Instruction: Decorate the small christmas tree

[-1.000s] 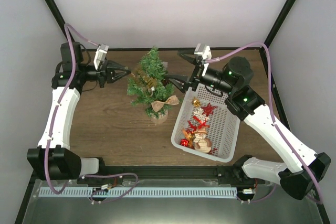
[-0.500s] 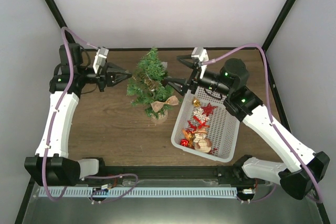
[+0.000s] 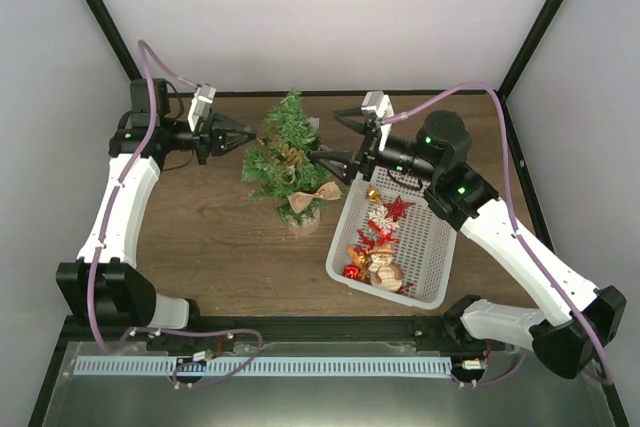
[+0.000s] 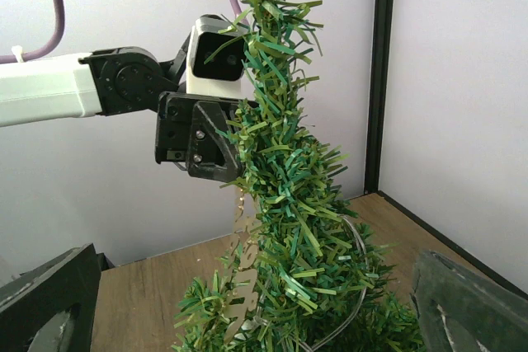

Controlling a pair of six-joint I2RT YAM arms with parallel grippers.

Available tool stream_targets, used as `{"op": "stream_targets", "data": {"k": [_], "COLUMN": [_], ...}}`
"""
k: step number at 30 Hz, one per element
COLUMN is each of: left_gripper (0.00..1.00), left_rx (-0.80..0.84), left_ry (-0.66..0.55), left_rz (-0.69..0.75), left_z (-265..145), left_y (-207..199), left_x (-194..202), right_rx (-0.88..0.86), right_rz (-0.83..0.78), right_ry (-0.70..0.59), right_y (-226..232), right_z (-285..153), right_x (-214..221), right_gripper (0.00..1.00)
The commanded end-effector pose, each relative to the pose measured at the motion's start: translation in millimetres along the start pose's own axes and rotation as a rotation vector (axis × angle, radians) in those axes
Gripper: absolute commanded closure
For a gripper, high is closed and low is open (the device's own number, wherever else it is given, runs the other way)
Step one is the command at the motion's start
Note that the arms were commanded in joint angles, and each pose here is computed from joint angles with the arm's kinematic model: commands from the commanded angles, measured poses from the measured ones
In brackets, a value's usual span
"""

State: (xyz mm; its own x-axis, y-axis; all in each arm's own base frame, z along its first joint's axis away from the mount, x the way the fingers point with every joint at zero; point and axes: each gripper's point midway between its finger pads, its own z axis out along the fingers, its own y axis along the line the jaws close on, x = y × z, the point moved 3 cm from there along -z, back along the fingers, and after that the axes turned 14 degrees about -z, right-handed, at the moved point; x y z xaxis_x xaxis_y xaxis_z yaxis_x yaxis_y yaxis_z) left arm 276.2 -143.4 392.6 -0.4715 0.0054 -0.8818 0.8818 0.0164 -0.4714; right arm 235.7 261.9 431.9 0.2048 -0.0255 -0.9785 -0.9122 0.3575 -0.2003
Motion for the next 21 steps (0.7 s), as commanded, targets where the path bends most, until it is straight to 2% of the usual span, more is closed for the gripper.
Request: {"op": "stream_targets", "data": {"k": [1,21], "left_gripper": [1.0,0.98], "left_rx": [0.231,0.193], "left_ry": [-0.035,-0.082], "left_rz": [0.088,0.018], "left_z": [-3,-11], "left_y": [-33,-1], "left_x": [-8,11], "right_rx": [-0.03,-0.083], "right_rz": [0.006,0.021], "right_ry": [-0.025,0.052], "right_y": [3,25], "right_z": [-2,29], "right_x": [-12,9], "right_gripper": [0.05,0.09]}}
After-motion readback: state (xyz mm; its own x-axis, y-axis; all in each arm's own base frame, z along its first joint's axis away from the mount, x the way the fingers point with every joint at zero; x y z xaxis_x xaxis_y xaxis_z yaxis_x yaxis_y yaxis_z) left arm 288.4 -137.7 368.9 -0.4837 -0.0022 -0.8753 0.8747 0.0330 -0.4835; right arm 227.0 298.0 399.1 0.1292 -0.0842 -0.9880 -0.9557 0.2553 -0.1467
